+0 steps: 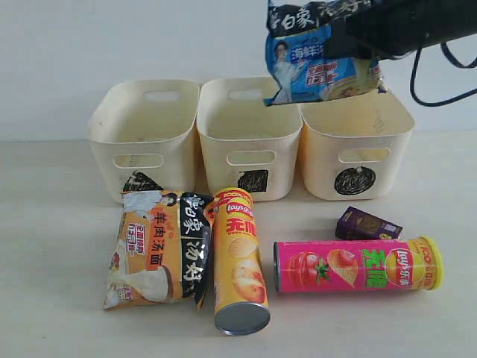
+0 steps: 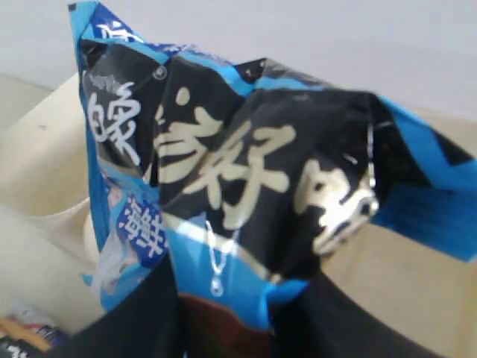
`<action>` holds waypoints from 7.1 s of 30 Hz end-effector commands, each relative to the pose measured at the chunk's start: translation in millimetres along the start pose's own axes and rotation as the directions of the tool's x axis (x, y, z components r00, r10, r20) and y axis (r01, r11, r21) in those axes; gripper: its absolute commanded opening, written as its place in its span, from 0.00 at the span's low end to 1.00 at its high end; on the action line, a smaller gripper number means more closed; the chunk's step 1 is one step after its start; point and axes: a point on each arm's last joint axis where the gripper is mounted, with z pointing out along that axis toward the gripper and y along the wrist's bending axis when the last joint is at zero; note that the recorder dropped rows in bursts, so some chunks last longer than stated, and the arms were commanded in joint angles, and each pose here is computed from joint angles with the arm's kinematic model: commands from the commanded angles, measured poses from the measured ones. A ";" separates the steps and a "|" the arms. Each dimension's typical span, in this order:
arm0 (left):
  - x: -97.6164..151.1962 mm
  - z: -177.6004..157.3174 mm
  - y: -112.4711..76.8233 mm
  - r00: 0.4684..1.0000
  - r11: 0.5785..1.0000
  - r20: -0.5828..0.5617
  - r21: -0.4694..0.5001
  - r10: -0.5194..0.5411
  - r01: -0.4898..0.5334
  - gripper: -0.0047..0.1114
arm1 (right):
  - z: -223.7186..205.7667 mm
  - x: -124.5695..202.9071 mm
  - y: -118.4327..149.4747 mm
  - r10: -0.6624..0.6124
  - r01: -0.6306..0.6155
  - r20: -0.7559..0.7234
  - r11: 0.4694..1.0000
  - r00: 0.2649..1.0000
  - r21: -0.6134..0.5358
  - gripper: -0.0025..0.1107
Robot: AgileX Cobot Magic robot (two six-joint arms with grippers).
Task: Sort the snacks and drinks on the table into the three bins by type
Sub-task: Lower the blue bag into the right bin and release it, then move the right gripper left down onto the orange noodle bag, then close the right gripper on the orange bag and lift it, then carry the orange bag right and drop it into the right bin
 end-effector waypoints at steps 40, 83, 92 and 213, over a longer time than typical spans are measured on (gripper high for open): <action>-0.2 0.1 0.1 1.000 1.000 0.012 -0.002 -0.009 0.009 0.08 | 65.1 23.6 -97.3 0.006 -0.014 0.026 0.956 1.000 0.292 0.69; -0.2 0.1 0.1 1.000 1.000 0.012 -0.002 -0.009 0.009 0.08 | 19.3 60.3 97.7 -0.465 0.358 -0.342 0.873 0.816 -0.331 0.02; -0.2 0.1 0.1 1.000 1.000 0.012 -0.002 -0.009 0.009 0.08 | 43.7 80.1 152.8 -0.504 0.330 -0.301 0.815 0.809 -0.477 0.19; -0.2 0.1 0.1 1.000 1.000 0.012 -0.002 -0.009 0.009 0.08 | 19.4 -15.6 -69.1 0.154 -0.181 -0.163 0.970 0.975 -0.165 0.02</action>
